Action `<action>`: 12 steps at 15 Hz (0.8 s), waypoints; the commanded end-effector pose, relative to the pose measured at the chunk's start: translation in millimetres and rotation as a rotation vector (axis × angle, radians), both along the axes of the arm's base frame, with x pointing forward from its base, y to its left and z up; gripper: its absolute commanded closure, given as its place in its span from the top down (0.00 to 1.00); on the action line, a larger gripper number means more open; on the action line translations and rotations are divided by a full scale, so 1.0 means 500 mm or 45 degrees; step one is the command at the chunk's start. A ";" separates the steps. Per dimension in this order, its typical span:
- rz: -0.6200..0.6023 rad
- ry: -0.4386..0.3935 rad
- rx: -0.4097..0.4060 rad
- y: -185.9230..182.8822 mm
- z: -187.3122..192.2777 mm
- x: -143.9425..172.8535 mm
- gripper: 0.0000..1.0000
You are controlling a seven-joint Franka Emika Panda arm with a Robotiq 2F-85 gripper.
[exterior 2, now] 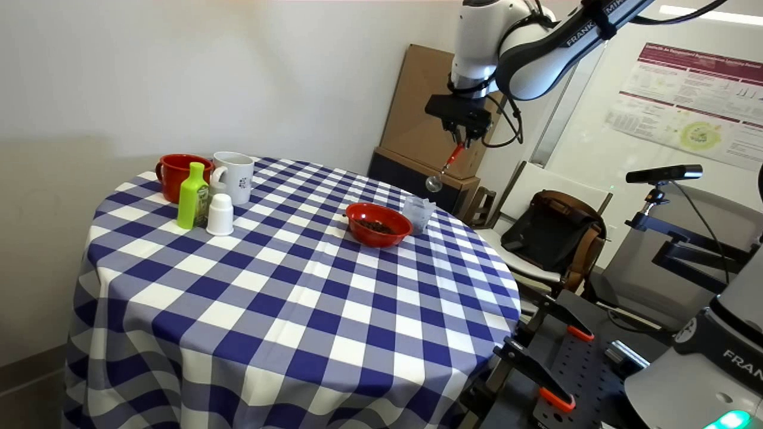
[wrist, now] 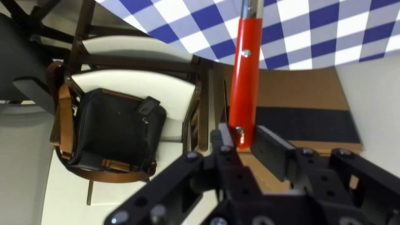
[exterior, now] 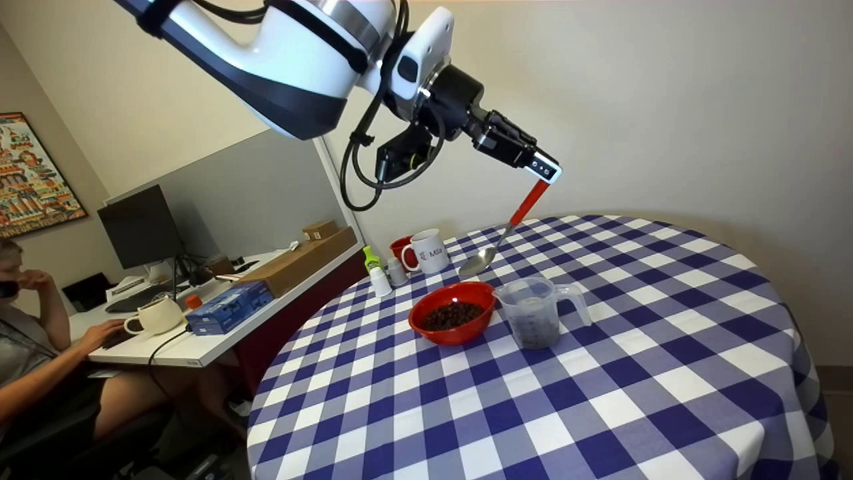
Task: Pick up the spoon, take one spoon of the objects from the red bowl and it in the measuring cup
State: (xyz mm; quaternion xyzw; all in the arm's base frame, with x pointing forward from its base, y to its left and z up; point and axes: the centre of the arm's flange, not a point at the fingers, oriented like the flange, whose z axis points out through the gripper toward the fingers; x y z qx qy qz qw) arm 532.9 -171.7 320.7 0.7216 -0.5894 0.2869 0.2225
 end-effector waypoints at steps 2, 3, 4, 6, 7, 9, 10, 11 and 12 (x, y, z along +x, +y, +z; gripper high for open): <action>0.035 0.159 0.177 -0.022 0.007 -0.121 0.07; 0.013 0.186 0.199 -0.025 -0.002 -0.144 0.07; -0.018 0.205 0.223 -0.026 -0.016 -0.166 0.07; -0.063 0.234 0.272 -0.025 -0.043 -0.196 0.07; -0.085 0.239 0.289 -0.023 -0.056 -0.202 0.07; -0.131 0.242 0.326 -0.016 -0.077 -0.200 0.07; -0.150 0.244 0.343 -0.010 -0.087 -0.194 0.07; -0.163 0.248 0.364 -0.003 -0.100 -0.185 0.07; -0.174 0.250 0.378 0.004 -0.111 -0.179 0.07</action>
